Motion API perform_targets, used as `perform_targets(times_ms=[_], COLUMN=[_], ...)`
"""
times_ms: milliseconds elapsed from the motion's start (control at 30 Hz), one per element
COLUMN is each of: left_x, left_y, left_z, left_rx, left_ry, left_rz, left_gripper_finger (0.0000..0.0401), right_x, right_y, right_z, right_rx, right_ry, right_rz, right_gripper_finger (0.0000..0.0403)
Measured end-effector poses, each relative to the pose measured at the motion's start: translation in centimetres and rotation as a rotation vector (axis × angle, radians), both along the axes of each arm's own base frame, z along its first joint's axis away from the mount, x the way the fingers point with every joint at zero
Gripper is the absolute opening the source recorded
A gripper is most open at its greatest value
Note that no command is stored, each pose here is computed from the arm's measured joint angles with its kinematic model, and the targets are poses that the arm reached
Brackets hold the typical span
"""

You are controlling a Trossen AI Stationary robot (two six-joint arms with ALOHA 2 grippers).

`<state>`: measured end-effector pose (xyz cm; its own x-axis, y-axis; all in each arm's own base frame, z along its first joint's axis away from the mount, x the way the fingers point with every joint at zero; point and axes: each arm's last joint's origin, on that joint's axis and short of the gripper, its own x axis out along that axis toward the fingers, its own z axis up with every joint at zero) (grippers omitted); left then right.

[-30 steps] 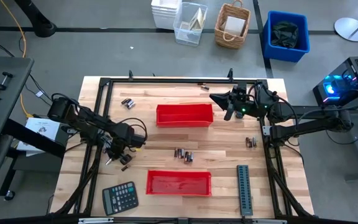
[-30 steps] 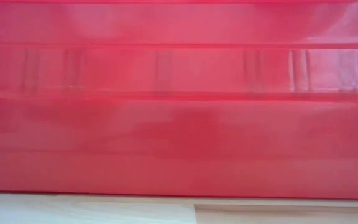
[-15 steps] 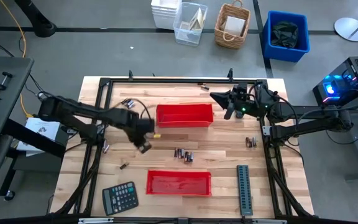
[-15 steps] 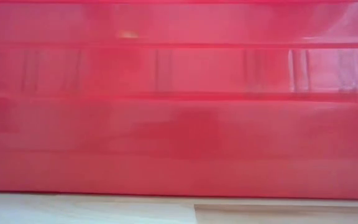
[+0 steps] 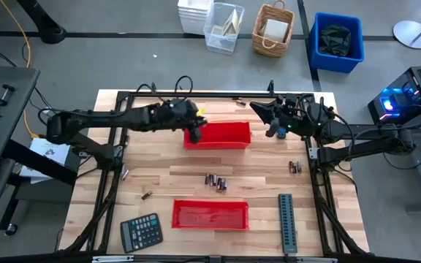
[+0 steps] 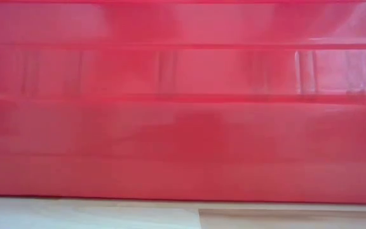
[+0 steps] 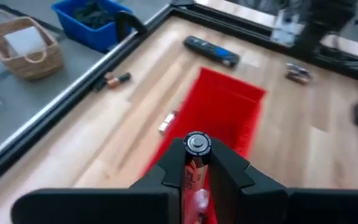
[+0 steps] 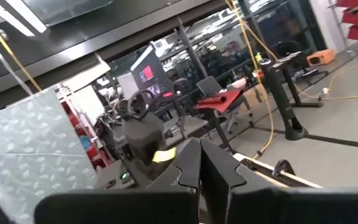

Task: Sort batteries
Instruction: Put the silver battery into the top red bin

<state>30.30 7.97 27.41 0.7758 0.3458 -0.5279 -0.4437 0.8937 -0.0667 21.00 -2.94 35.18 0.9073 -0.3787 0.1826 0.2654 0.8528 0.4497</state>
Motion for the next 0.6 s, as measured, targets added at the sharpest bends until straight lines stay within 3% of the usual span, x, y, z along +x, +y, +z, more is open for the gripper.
perform_targets(times_ms=[300,467,600], left_x=[1.1,0.0,-2.6], left_y=[0.8,1.0,0.5], left_z=[-2.2,-0.5,1.6], left_rx=[-0.100,-0.119,-0.159], left_ry=[0.037,-0.018,-0.018], left_rz=[-0.042,-0.031,-0.016], left_gripper_finger=[0.0103,0.0146,0.0188], right_x=[-0.1,-0.1,-0.1], right_y=[-0.1,-0.1,-0.1], right_z=[0.0,0.0,0.0], right_rx=[0.007,0.000,0.001], right_ry=[-0.001,0.001,-0.002], right_rz=[-0.047,-0.048,-0.053], right_gripper_finger=[0.0000,0.0000,0.0000])
